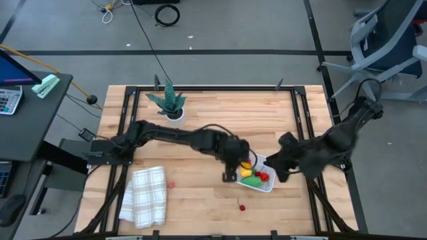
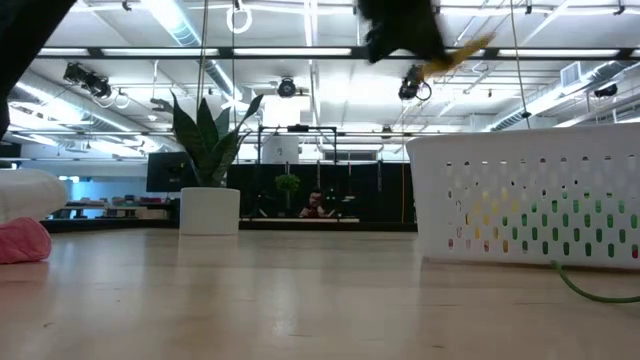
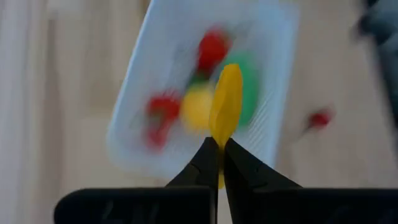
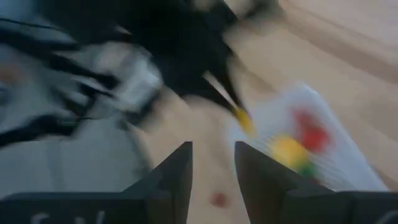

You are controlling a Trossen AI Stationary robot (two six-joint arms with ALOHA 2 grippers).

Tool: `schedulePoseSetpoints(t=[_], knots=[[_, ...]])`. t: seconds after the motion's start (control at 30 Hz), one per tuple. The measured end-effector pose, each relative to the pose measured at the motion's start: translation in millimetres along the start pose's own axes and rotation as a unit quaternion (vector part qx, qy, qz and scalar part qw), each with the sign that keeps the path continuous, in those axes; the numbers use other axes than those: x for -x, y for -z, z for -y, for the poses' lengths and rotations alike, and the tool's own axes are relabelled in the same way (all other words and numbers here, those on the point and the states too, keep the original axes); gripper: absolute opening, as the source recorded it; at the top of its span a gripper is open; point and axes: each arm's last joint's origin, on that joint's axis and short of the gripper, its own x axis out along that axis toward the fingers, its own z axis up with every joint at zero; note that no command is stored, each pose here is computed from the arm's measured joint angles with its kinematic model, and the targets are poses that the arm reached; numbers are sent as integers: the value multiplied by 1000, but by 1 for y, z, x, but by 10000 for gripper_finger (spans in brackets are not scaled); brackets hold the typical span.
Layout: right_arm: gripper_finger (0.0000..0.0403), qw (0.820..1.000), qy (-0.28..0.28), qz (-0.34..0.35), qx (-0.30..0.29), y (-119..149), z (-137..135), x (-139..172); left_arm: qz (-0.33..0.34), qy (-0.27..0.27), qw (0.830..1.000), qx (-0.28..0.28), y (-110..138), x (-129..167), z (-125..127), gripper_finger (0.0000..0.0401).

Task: Pick and placing Produce into tupperware
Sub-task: Put the yellow corn into the white basket, then put the red cherry into the white basket

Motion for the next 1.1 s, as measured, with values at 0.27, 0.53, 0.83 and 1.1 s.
schedulePoseSetpoints(t=[0.27, 0.53, 0.83, 1.1], knots=[[112, 976, -149, 137, 81, -32, -45, 71, 129, 34, 991, 25, -18, -34, 29, 16], [107, 970, -151, 164, 94, -33, -50, 77, 79, -6, 989, 121, 0, -90, 6, 24], [107, 975, -142, 129, 111, -17, -61, 56, 47, 7, 983, 175, 7, -103, -4, 94], [107, 981, -155, 9, 113, 16, -78, 27, 39, 50, 984, 167, -4, -84, 8, 188]])
